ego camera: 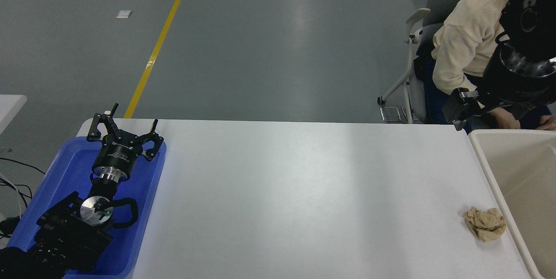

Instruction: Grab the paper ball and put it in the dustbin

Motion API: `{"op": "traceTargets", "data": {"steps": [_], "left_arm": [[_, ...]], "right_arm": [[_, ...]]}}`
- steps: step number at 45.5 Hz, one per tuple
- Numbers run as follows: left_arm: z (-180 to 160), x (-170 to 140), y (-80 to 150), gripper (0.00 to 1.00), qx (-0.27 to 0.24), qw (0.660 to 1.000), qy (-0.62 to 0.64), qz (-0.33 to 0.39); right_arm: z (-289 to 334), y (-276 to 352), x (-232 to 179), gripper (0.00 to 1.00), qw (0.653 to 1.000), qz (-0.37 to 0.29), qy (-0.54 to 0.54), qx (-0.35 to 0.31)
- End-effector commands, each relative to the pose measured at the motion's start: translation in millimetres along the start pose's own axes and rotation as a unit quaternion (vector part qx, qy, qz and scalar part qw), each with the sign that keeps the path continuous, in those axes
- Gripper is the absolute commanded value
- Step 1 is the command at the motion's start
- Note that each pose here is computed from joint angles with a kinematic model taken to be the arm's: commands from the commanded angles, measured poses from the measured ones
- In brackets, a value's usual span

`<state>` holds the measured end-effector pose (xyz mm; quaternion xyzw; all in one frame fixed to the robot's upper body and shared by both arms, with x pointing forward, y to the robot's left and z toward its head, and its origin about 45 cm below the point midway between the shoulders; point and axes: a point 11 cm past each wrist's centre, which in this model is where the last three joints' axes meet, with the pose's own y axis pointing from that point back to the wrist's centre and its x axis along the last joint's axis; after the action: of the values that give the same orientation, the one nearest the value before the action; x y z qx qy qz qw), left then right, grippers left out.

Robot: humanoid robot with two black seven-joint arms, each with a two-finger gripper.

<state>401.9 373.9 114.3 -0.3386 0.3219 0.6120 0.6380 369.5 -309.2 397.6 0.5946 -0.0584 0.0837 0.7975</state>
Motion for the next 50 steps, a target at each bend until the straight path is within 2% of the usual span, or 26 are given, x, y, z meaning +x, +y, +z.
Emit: {"op": "traceTargets", "data": {"steps": [1,11,19,26,31,37,47,50], "left_arm": [[0,0,0,1.0,-0.001,1.0,0.0,0.0],[0,0,0,1.0,-0.001,1.0,0.0,0.001],[0,0,0,1.0,-0.001,1.0,0.0,0.0],[0,0,0,1.0,-0.002,1.0,0.0,0.001],[0,0,0,1.0,-0.002,1.0,0.0,0.0],[0,0,0,1.0,-0.002,1.0,0.0,0.0],[1,0,0,1.0,-0.002,1.0,0.0,0.001],[0,0,0,1.0,-0.002,1.0,0.0,0.0]], "right_arm": [[16,1,-2,1.0,0.999,0.001,-0.032,0.005],[7,4,-1,1.0,0.99,0.006,-0.097,0.101],[4,0,-5,1.0,0.989,-0.003,-0.102,0.11],[16,-30,-18,1.0,0.991,-0.038,-0.098,0.086],[35,-47,-27,1.0,0.997,-0.05,-0.047,0.028],[58,-77,-46,0.98,0.995,-0.079,-0.05,0.016],[86,-123,-68,0.97,0.992,-0.07,-0.102,0.014],[89,-142,-69,0.91,0.992,-0.051,-0.115,0.011]]}}
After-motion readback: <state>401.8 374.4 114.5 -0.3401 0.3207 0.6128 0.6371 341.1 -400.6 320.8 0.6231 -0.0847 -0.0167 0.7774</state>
